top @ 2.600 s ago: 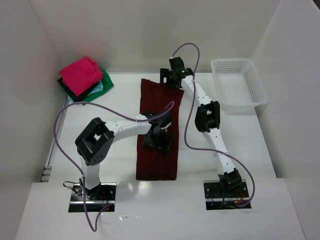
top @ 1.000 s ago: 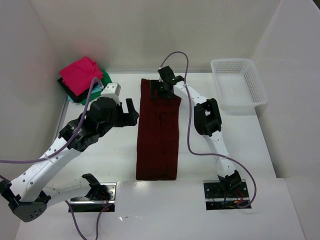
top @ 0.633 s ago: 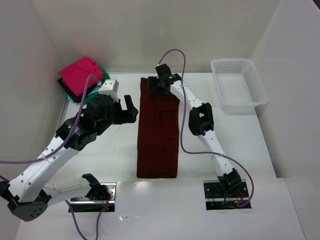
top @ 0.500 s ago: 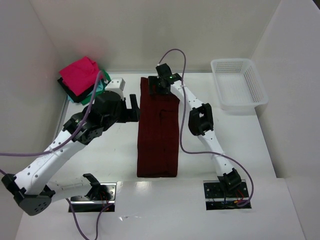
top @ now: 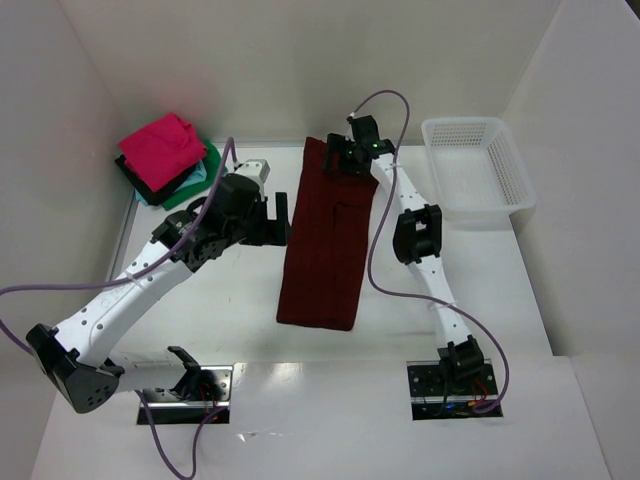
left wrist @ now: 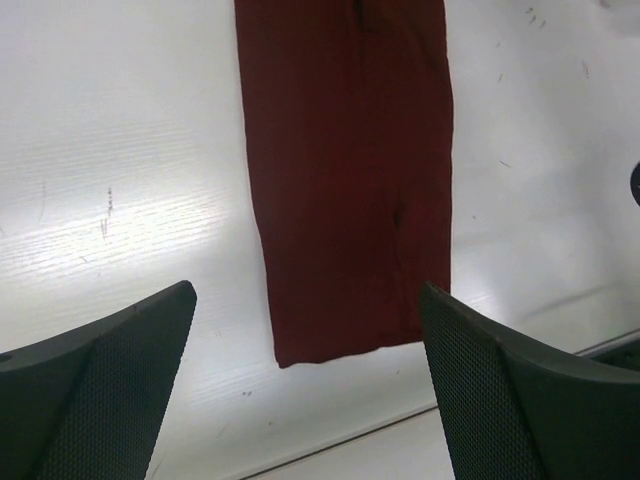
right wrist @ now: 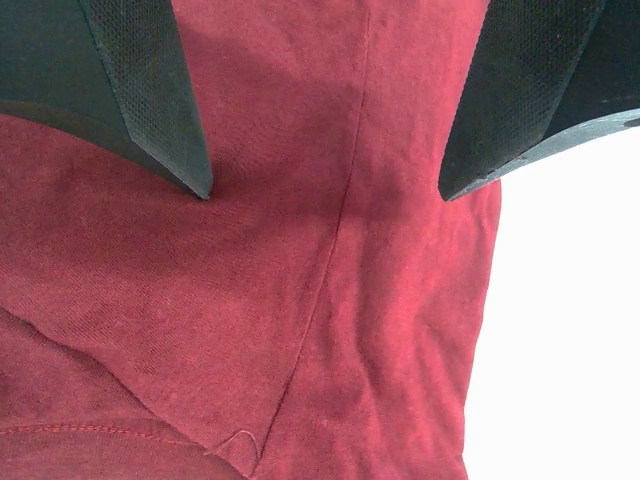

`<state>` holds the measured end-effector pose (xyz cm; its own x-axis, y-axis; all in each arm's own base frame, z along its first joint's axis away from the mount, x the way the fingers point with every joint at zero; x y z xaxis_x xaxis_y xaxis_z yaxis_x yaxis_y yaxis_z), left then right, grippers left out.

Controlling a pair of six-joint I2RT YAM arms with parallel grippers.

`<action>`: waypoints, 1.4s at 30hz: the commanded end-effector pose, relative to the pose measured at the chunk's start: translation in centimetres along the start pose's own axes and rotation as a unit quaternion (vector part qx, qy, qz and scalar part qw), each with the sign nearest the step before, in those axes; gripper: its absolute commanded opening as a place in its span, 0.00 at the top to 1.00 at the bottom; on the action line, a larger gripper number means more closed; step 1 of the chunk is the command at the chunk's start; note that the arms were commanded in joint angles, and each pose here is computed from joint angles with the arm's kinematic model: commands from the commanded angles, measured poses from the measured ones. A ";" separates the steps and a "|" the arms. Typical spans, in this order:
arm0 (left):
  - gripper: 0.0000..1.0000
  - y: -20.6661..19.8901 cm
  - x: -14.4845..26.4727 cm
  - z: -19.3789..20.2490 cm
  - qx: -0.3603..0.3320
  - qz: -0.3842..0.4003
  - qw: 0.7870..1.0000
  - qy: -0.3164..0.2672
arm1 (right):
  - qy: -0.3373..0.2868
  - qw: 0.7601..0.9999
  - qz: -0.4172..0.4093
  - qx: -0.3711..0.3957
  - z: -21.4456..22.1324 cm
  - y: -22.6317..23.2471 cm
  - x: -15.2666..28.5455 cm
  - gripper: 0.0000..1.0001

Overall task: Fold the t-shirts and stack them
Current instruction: Rotate the tshirt 90 degrees, then grab the bottom of the folded rectangular tshirt with both arms

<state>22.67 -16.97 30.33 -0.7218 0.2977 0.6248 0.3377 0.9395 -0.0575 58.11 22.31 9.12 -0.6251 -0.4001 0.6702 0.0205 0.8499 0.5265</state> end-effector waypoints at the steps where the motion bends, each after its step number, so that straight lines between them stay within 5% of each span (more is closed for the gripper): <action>1: 0.00 -0.7 0.4 -0.3 0.009 0.034 0.999 0.000 | 0.027 0.999 -0.018 0.000 1.6 -1.1 -2.0 0.00; 21: 0.00 -1.9 -1.1 3.0 0.029 0.088 0.995 0.048 | 0.093 0.992 -0.072 0.041 7.5 4.2 -3.1 0.00; 25: 0.00 -1.6 -0.7 2.6 0.026 0.081 0.996 0.031 | 0.040 0.997 -0.047 0.045 4.1 5.4 -0.3 0.00; 33: 0.00 -1.2 -2.9 2.2 0.000 0.055 0.998 0.035 | -0.104 0.992 -0.048 0.059 -5.5 9.9 13.9 0.00; 35: 0.00 -1.4 -3.5 2.8 0.003 0.059 0.997 0.050 | -0.094 0.994 -0.025 0.055 -4.1 8.4 13.9 0.00; 36: 0.00 -1.5 -4.1 3.2 0.007 0.062 0.996 0.060 | -0.122 0.990 -0.040 0.051 -4.8 9.7 17.6 0.00; 37: 0.00 -1.8 -4.2 3.5 0.008 0.074 0.995 0.063 | -0.083 0.996 -0.013 0.030 -1.8 7.3 16.4 0.00; 42: 0.00 -2.0 -5.7 7.4 0.031 0.083 0.988 0.127 | -0.092 0.995 -0.014 -0.046 3.4 4.2 21.4 0.00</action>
<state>22.19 -18.93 22.60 -0.5332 0.3784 0.7566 0.4083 0.8984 -0.1616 44.06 19.11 23.85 -0.7085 -0.3605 0.6067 0.0215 0.8483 0.5291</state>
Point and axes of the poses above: each gripper's point midway between its finger pads, its own x axis back along the fingers, its own y axis along the line the jaws close on, z = x × y, the point moved 7 cm from there along x, back along the fingers, and after that the axes turned 14 degrees about -x, right-handed, at the moved point
